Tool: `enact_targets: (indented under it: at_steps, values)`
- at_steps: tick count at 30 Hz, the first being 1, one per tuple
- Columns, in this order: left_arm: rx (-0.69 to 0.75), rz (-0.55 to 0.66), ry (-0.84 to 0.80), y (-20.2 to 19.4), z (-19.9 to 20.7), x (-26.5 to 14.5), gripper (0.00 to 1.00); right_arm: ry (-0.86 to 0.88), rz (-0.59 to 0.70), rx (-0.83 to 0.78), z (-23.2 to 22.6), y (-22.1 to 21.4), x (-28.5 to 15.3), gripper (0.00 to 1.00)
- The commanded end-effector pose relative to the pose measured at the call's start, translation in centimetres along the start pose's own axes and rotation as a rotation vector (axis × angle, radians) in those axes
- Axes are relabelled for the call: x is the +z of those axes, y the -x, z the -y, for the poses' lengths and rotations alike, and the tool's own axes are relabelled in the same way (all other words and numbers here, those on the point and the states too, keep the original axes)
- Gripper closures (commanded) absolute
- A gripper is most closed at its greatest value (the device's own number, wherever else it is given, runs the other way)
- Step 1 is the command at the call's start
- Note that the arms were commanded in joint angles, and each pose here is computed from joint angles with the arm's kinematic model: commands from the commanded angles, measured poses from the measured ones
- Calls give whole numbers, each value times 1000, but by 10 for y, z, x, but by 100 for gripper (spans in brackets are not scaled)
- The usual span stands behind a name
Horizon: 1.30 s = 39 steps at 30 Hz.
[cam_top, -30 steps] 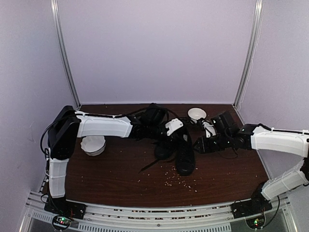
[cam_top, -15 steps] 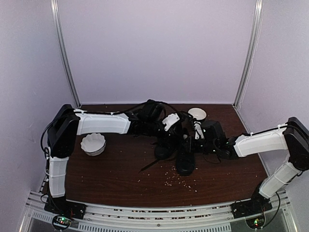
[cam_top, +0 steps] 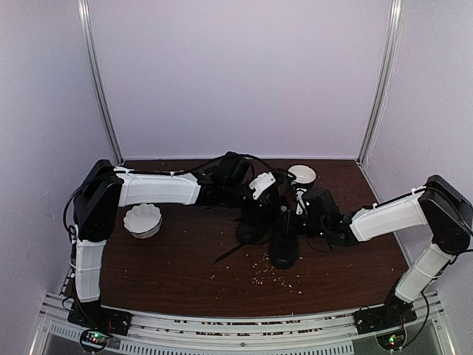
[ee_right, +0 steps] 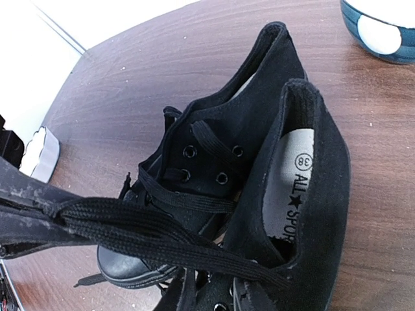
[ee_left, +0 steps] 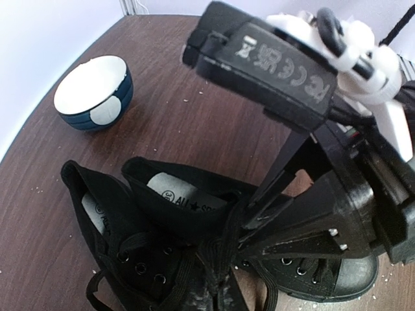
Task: Tie the shoes
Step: Pull the crossed shoelace from the shoe.
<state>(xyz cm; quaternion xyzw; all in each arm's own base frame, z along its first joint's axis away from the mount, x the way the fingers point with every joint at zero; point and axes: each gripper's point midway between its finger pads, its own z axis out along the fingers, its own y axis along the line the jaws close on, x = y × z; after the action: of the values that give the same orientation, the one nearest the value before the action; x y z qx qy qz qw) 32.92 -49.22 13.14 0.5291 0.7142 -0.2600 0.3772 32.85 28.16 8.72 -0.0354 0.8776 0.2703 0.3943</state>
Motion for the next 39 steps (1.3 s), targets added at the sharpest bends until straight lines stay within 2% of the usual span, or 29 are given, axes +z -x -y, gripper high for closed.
enact_targets:
  at_steps: [1,13,15,18,23,27,32,38,39]
  values:
    - [0,70,1,17,-7,2,100,19,32,-6,-6,6,8,79]
    - [-2,79,-10,20,-5,1,100,13,32,-16,-8,8,21,80]
    - [-2,79,-10,20,-5,1,100,6,39,-14,-7,10,22,85]
    - [-2,81,-7,22,-6,0,100,-16,43,-15,-2,11,21,99]
    - [-14,85,-3,21,-9,-4,100,9,27,-41,-4,9,5,100]
    - [-19,81,1,19,-12,-4,100,76,-15,-86,-14,3,-18,100]
    - [-9,78,-25,16,-7,-3,100,194,-147,-111,-28,-13,-45,100]
    - [5,91,-85,18,5,-5,100,176,-209,-82,-5,-16,-61,100]
    - [11,91,-100,18,7,-6,96,181,-223,-84,-3,-18,-62,100]
